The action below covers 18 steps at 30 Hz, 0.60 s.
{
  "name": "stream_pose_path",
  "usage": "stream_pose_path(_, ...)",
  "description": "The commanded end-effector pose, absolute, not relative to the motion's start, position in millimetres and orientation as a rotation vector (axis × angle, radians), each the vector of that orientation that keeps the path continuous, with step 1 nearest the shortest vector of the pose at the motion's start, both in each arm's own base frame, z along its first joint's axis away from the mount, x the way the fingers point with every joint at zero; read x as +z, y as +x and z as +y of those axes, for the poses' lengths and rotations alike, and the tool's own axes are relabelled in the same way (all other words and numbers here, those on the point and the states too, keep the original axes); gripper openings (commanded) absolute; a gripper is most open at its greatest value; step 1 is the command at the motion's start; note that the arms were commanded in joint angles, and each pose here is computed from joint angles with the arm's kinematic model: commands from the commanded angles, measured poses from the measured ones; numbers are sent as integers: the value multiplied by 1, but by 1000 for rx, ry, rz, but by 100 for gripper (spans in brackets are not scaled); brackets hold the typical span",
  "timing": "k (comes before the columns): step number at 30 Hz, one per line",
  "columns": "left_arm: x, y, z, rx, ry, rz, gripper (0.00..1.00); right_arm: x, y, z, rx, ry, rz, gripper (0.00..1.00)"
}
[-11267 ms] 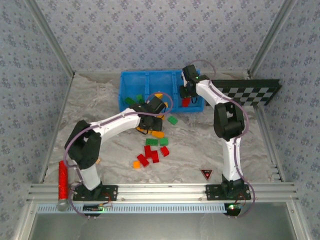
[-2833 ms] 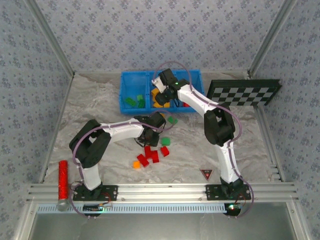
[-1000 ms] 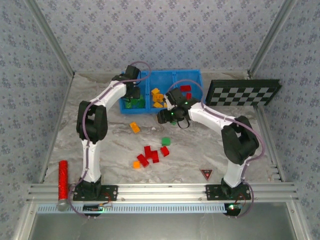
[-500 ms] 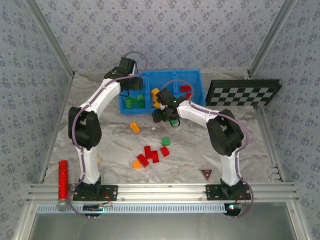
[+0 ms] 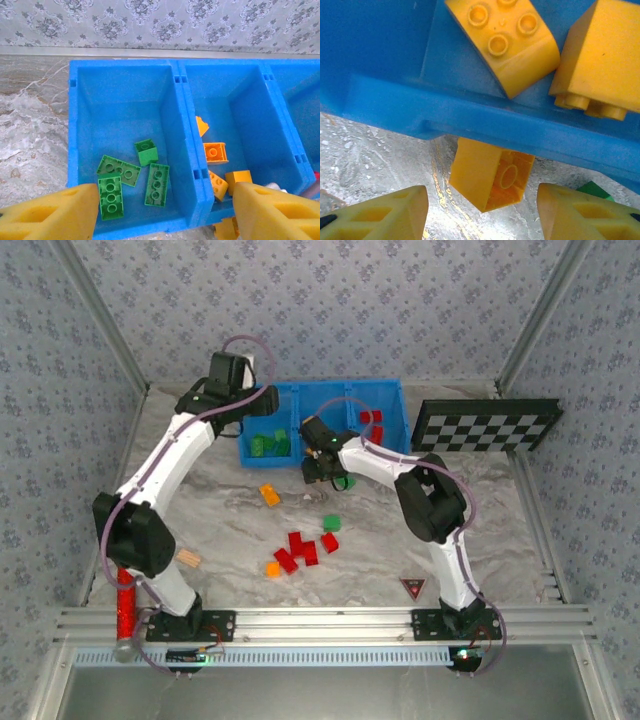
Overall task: Sort the legos into containers by color
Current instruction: Pick up the lego from the center of the table.
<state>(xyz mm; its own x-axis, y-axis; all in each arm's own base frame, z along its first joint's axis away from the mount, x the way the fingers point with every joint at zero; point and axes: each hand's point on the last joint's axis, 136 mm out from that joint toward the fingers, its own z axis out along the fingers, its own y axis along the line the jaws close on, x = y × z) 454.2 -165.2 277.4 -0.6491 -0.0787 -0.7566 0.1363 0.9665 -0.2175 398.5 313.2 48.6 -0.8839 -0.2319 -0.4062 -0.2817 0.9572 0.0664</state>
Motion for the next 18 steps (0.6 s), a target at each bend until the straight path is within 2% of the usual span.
stream_pose_path(1,299,438,-164,-373,31,2204,72,38,395,305,72,-339,2746,59)
stream_pose_path(11,287,400,-152,-394,-19,2228,72,28,404,309,47,-308,2745,53)
stream_pose_path(18,270,387,-149,-400,-34,2271,72,23,404,307,32,-312,2764,36)
